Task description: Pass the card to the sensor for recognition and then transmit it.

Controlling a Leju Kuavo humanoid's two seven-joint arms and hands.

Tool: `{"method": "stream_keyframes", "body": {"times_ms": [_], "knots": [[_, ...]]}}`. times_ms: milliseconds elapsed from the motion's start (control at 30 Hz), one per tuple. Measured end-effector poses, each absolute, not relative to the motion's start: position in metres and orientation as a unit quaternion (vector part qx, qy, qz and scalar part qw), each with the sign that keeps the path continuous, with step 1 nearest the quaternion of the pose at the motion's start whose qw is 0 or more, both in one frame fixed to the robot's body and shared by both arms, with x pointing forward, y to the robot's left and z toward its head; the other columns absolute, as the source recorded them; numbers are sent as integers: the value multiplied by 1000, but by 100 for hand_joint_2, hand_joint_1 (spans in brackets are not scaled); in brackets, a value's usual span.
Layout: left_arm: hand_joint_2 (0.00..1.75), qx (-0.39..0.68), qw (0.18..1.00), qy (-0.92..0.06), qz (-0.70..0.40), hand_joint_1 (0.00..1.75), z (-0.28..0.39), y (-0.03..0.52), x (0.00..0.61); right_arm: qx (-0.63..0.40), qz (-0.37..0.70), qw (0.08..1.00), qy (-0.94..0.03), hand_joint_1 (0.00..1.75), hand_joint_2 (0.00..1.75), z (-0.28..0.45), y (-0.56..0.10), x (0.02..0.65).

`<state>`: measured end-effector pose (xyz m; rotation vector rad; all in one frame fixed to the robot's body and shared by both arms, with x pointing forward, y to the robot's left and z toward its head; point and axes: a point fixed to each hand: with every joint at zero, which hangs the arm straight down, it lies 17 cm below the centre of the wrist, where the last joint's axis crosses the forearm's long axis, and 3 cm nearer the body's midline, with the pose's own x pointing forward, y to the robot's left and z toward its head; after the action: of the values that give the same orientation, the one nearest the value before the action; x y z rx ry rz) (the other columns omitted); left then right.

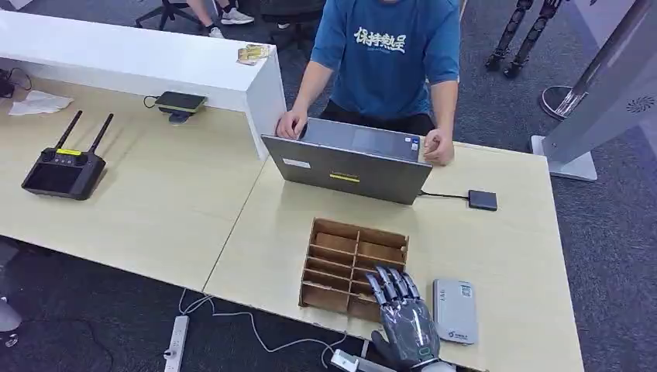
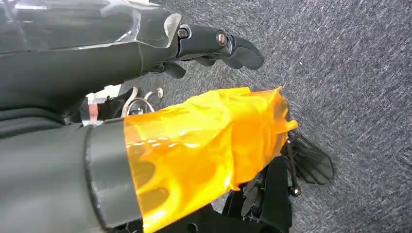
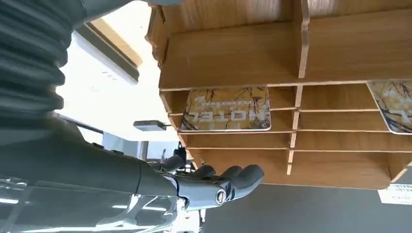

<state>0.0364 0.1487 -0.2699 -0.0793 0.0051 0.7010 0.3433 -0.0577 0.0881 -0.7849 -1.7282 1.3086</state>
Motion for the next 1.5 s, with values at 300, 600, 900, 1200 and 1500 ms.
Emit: {"method": "stream_keyframes", "body": {"times_ms": [300,600,900,1200,1500], "knots": [[0,-39,938,2,343,0,-270,148,36,-309,518,410,-685,143,175,87,-58,343],[0,-40,938,2,343,0,-270,148,37,-309,516,409,-686,162,175,89,-57,344],[0,-40,938,2,343,0,-270,148,37,-308,512,409,-689,162,175,92,-55,346],[0,-40,939,2,343,0,-270,148,37,-307,513,411,-688,166,175,90,-54,346],[0,-40,939,3,341,0,-270,148,36,-302,506,414,-693,169,175,91,-52,347]]}}
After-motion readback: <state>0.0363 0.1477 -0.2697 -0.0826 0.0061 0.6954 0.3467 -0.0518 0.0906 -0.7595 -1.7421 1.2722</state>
